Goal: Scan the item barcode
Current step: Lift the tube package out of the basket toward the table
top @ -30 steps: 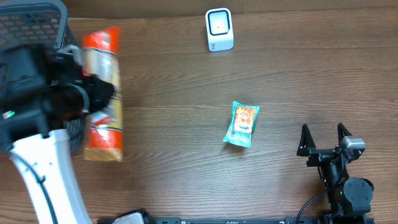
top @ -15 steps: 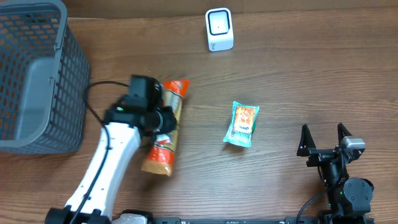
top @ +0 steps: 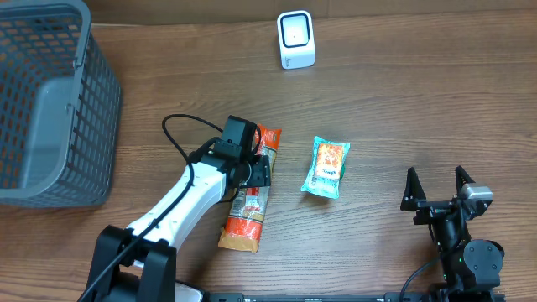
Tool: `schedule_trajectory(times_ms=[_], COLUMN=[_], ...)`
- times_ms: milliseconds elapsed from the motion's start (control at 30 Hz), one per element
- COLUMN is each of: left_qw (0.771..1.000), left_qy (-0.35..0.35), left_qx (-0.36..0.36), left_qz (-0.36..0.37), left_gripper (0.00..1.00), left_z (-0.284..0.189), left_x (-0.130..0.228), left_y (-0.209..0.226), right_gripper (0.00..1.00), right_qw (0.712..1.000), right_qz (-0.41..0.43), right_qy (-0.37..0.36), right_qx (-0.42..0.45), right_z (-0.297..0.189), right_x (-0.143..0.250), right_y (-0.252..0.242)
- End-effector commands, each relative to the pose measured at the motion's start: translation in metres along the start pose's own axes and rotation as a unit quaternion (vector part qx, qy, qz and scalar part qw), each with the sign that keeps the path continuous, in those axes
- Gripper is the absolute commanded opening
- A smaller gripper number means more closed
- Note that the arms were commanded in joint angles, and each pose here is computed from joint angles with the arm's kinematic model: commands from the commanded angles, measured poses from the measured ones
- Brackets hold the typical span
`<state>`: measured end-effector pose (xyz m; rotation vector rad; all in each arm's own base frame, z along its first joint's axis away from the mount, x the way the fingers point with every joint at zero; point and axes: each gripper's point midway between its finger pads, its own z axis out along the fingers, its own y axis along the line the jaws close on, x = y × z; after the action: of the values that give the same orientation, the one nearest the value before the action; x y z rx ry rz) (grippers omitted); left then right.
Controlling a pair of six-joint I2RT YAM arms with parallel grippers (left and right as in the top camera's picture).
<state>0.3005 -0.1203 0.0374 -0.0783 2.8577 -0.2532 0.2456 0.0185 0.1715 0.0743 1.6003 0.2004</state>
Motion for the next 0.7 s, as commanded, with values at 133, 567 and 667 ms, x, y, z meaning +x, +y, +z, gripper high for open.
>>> schedule_trajectory(times_ms=[133,567,667], left_qw=[0.999,0.997,0.996], left_qy=[0.002,0.005,0.015], left_qx=[0.02,-0.027,-0.052], left_qz=[0.042,0.072,0.075], left_gripper=[1.0,0.94,0.63], left_z=[-0.004,-0.055,-0.058], left_x=[-0.007,-0.036,-0.032], left_y=[-0.012,-0.01,0.0], right_gripper=[1.0,1.0,1.0], right_qw=[1.0,1.0,1.0], right_qz=[0.002,0.002,0.002], right_qy=[-0.002,-0.002,-0.002], right_qx=[0.0,0.0,0.0], right_z=[0.0,0.0,0.0], right_x=[0.002,0.002,0.002], right_y=[-0.001,-0.001,-0.001])
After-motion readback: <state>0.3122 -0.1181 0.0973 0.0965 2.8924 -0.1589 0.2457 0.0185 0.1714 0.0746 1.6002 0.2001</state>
